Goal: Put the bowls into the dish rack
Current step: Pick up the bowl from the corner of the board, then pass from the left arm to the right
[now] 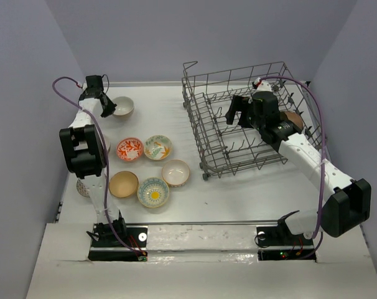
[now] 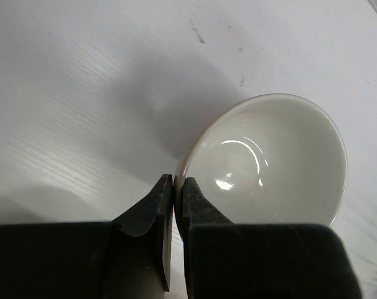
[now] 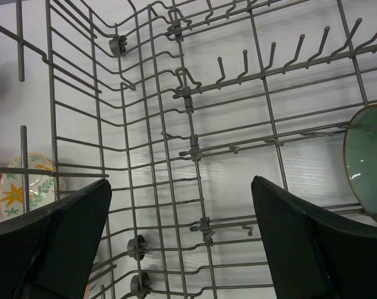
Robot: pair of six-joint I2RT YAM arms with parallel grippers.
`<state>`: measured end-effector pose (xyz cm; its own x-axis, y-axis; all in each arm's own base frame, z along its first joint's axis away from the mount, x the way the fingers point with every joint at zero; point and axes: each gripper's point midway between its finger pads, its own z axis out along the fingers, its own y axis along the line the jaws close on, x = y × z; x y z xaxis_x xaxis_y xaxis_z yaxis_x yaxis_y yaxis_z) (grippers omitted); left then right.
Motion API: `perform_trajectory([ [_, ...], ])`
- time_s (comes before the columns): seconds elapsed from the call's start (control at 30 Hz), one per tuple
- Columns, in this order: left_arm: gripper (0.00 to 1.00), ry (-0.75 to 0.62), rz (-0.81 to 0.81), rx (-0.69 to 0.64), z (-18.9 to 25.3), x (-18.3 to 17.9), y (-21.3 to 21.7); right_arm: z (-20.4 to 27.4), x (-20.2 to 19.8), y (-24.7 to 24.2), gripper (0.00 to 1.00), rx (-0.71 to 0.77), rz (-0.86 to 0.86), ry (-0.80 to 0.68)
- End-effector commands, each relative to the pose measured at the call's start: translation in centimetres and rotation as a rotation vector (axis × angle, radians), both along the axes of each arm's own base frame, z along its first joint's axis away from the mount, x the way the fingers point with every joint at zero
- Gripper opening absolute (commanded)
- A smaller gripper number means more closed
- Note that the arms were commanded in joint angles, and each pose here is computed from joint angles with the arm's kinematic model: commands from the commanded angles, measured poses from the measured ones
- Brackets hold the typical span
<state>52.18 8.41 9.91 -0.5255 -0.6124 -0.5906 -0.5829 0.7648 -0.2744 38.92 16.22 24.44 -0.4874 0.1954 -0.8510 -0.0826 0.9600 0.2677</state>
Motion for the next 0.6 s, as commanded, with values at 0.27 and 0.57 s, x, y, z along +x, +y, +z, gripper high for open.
perform_trajectory([
  [0.27,0.0,-0.421,-0.176,0.06,21.1,-0.5,-8.3,4.1,1.0,1.4,1.0,0.079,0.022,-0.082],
  [0.57,0.0,-0.484,-0.351,0.036,23.9,-4.6,-15.8,7.6,0.6,8.9,0.98,0.049,0.158,-0.114],
])
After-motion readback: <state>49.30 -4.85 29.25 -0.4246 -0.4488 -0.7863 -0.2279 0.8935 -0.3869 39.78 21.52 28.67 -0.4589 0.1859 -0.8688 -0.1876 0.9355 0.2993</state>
